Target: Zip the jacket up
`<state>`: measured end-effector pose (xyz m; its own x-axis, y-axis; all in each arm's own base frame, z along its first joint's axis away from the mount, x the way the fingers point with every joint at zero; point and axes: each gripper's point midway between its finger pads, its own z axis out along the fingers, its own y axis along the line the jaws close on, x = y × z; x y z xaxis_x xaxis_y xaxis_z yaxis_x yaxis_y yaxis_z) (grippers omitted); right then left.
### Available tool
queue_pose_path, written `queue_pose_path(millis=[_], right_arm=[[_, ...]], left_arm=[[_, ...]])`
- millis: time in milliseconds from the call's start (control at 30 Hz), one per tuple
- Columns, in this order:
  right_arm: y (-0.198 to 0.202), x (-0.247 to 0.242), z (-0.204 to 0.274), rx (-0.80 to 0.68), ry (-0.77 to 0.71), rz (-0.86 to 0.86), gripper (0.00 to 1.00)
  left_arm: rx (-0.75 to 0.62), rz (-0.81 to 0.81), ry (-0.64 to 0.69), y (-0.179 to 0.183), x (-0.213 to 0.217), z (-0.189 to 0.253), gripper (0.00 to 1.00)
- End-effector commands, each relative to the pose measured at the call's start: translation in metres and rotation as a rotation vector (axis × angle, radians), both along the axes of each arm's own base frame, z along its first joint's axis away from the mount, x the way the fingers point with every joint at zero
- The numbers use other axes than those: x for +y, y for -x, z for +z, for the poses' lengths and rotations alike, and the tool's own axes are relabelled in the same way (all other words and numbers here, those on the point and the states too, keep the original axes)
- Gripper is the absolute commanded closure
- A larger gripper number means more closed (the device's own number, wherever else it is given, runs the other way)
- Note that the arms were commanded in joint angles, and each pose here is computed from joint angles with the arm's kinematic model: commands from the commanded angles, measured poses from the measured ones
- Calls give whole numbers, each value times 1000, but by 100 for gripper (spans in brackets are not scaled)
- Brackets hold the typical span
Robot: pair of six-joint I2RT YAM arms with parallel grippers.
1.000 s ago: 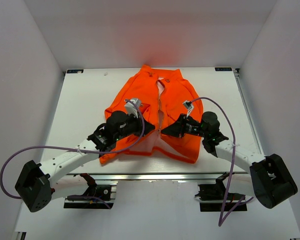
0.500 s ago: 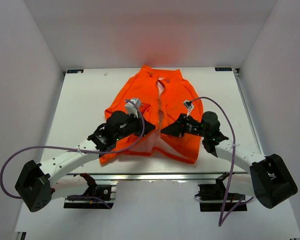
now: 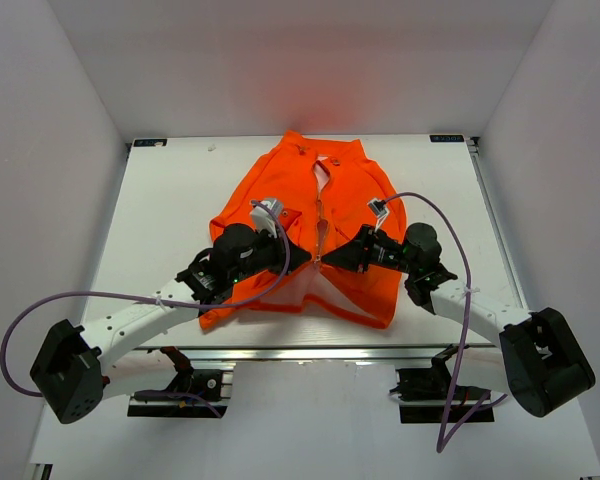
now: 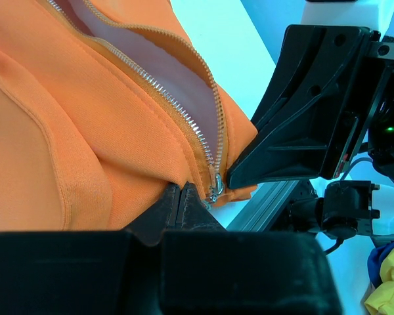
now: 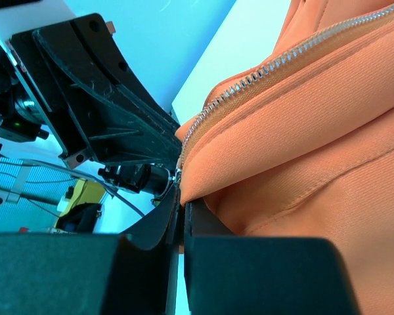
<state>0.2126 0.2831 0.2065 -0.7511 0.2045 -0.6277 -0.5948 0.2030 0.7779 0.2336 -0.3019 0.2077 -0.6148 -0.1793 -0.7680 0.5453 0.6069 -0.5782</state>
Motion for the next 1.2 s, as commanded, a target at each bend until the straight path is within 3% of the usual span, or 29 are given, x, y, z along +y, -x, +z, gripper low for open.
queue_pose_path(millis=[0, 400, 1167], right_arm=[[-8, 3, 33, -93, -63, -15, 100], [-17, -2, 16, -32, 11, -80, 100], [4, 1, 9, -20, 22, 3, 100]], left_arm=[[-23, -35, 41, 10, -3, 12, 100], [-36, -18, 46, 10, 0, 16, 100], [-32, -1, 44, 2, -9, 15, 100]])
